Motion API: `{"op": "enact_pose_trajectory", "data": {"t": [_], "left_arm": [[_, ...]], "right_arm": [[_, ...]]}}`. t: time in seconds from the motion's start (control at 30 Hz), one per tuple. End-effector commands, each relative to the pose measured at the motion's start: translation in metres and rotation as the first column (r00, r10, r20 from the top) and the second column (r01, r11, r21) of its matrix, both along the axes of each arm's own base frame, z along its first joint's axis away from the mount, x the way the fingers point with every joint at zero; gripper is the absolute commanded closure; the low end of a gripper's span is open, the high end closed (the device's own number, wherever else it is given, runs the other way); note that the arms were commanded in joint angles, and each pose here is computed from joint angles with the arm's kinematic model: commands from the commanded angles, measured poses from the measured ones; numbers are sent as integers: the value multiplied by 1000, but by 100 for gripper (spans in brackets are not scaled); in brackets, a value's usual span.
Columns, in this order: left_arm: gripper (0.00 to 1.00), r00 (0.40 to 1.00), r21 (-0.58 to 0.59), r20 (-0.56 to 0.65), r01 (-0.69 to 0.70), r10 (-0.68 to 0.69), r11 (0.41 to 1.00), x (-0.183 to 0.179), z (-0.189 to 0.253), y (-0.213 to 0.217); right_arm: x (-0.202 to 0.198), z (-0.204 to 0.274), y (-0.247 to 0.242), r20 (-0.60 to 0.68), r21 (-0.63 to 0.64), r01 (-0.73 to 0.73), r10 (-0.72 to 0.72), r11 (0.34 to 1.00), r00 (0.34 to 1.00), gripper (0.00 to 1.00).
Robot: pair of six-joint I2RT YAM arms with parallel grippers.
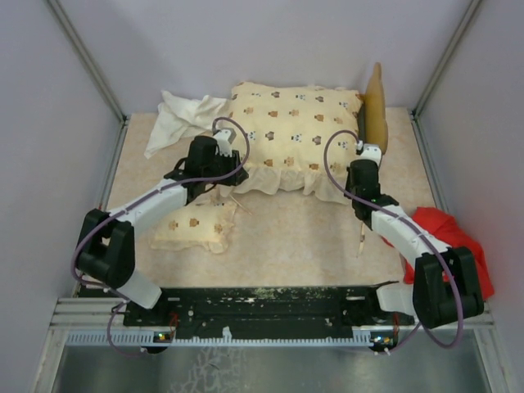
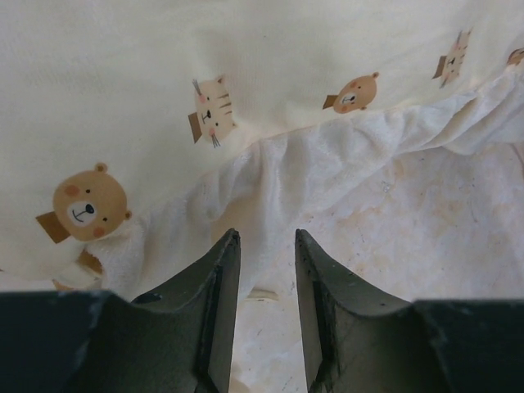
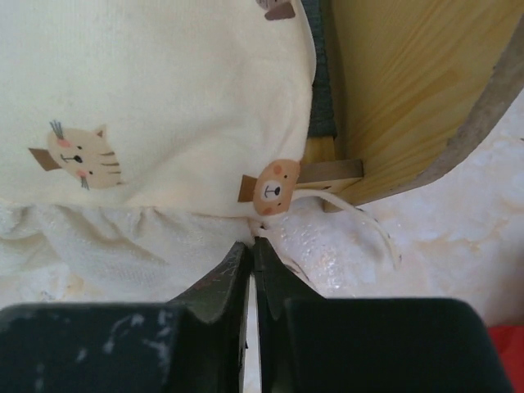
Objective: Set up the pet bed
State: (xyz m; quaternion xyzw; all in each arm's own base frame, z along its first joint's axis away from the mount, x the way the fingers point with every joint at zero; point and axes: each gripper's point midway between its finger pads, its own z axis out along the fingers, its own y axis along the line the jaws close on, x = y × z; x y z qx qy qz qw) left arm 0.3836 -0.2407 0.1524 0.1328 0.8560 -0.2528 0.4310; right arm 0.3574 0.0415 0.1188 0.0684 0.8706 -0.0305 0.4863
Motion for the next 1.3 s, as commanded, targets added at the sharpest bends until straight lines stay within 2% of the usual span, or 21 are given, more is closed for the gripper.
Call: {"op": "enact_pose_trajectory", "data": {"t": [0.0, 0.23, 0.4, 0.5, 0.57, 0.67, 0.83, 0.97, 1.0, 1.03, 1.2, 1.27], "left_arm": [[62, 999, 27, -34, -34, 35, 999, 4, -17, 6], [64, 999, -6, -33, -22, 22, 1000, 1, -9, 2], [64, 998, 15, 17, -68, 68, 998, 5, 4, 12], [64, 998, -14, 13, -67, 67, 998, 0, 14, 10], [61, 997, -64, 46, -60, 63, 996, -5, 32, 9], [53, 985, -102, 157, -53, 69, 993, -5, 67, 12], [44, 937, 36, 275, -234, 216, 971, 18, 92, 53], [42, 912, 70, 309, -306, 271, 949, 36, 92, 72], [42, 910, 74, 307, -313, 277, 947, 40, 88, 74], [41, 913, 78, 299, -315, 279, 946, 45, 83, 75], [42, 944, 85, 213, -276, 253, 958, 67, 51, 75], [44, 966, 55, 169, -210, 198, 976, 69, 40, 65]], "right_arm": [[21, 39, -25, 120, -121, 110, -96, 987, 988, 100], [19, 45, -43, 185, -178, 171, -138, 969, 973, 100], [12, 34, -67, 170, -178, 241, -211, 954, 963, 100], [11, 32, -76, 170, -176, 263, -234, 949, 957, 100], [12, 33, -74, 175, -163, 255, -227, 953, 958, 100], [20, 46, -60, 203, -110, 197, -172, 974, 964, 100], [17, 81, -42, 241, -15, 120, -113, 993, 964, 72], [8, 112, -6, 318, 133, -51, 6, 990, 948, 55], [5, 119, 7, 344, 167, -112, 49, 980, 938, 44], [1, 126, 18, 367, 186, -160, 83, 969, 927, 40], [-16, 144, 60, 415, 214, -312, 203, 926, 887, 34], [-20, 147, 69, 417, 221, -358, 243, 907, 876, 31]]}}
